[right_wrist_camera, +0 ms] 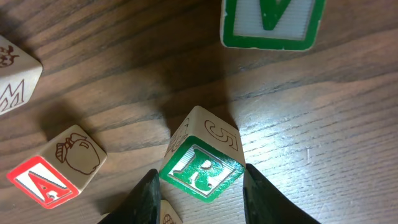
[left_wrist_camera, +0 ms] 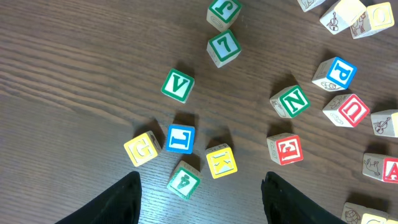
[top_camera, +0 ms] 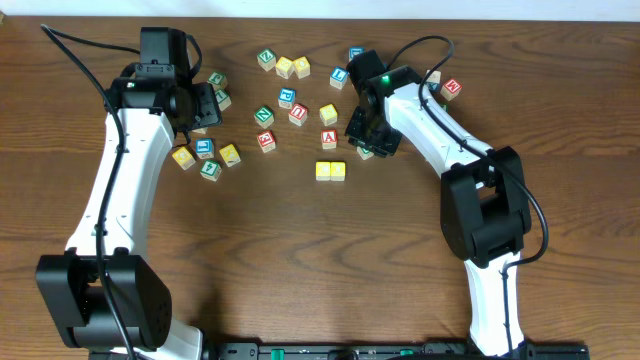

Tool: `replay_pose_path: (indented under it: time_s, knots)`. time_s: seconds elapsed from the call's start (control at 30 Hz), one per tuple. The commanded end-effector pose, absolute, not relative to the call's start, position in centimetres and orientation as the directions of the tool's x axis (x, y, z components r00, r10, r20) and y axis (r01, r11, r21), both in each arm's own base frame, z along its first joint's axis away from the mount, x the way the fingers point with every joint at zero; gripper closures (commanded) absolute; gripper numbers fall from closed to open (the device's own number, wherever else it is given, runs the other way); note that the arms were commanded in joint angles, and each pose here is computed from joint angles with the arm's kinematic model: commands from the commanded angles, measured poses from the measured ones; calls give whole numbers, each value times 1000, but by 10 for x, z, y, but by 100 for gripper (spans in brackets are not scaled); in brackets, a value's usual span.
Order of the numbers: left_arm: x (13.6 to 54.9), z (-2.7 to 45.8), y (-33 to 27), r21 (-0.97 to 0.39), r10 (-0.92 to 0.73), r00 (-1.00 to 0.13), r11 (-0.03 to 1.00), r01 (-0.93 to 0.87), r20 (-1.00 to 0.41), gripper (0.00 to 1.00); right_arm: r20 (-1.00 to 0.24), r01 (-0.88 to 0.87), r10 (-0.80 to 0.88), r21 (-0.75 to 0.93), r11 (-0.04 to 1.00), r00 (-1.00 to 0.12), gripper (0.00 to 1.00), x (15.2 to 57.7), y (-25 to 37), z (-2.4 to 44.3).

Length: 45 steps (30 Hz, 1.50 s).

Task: Spell out CORL

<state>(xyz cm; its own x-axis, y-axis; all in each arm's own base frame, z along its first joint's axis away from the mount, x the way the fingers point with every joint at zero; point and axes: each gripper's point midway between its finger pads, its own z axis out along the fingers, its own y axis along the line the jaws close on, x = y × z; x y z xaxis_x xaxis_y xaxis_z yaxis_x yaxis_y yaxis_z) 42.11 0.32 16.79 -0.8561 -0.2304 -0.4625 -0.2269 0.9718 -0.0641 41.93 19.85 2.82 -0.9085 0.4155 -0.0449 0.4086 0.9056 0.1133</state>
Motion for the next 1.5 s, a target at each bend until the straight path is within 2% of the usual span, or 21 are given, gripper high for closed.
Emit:
replay_pose_path:
  time_s: [0.0, 0.33, 0.73, 0.83, 0.93, 1.07, 1.17, 1.27, 1.33, 1.47]
  knots:
    - [420, 160, 5, -60, -231, -865, 972, -229, -446, 39, -69, 345, 351, 94, 934, -934, 66, 418, 196, 32]
    - [420, 160, 5, -60, -231, -865, 972, -229, -446, 39, -54, 55, 61, 115, 992, -997, 64, 410, 204, 32]
    - [419, 160, 5, -60, -231, -865, 972, -229, -446, 39, 12, -277, -282, 156, 948, -959, 61, 384, 208, 32]
    - [419, 160, 5, -60, -231, -865, 972, -229, -446, 39, 16, -310, -316, 155, 938, -949, 60, 382, 206, 32]
    - [419, 160, 5, -60, -231, -865, 972, -229, -446, 39, -7, -287, -290, 166, 943, -957, 55, 388, 210, 34]
    - [419, 160, 5, -59, -231, -866, 972, -229, -443, 39, -76, -148, -136, 176, 973, -988, 47, 407, 212, 56]
    - [418, 160, 5, -59, -231, -867, 972, -229, -442, 39, -96, 166, 181, 150, 975, -979, 50, 418, 195, 74]
    - [419, 160, 5, -59, -231, -866, 972, -229, -442, 39, -112, 338, 352, 124, 933, -929, 55, 425, 185, 69]
    - [419, 160, 5, -59, -231, -866, 972, -229, -442, 39, -128, 398, 411, 114, 910, -903, 56, 428, 181, 65]
    - [419, 160, 5, -59, -231, -866, 972, -229, -443, 39, -157, 399, 420, 148, 905, -894, 55, 439, 187, 63]
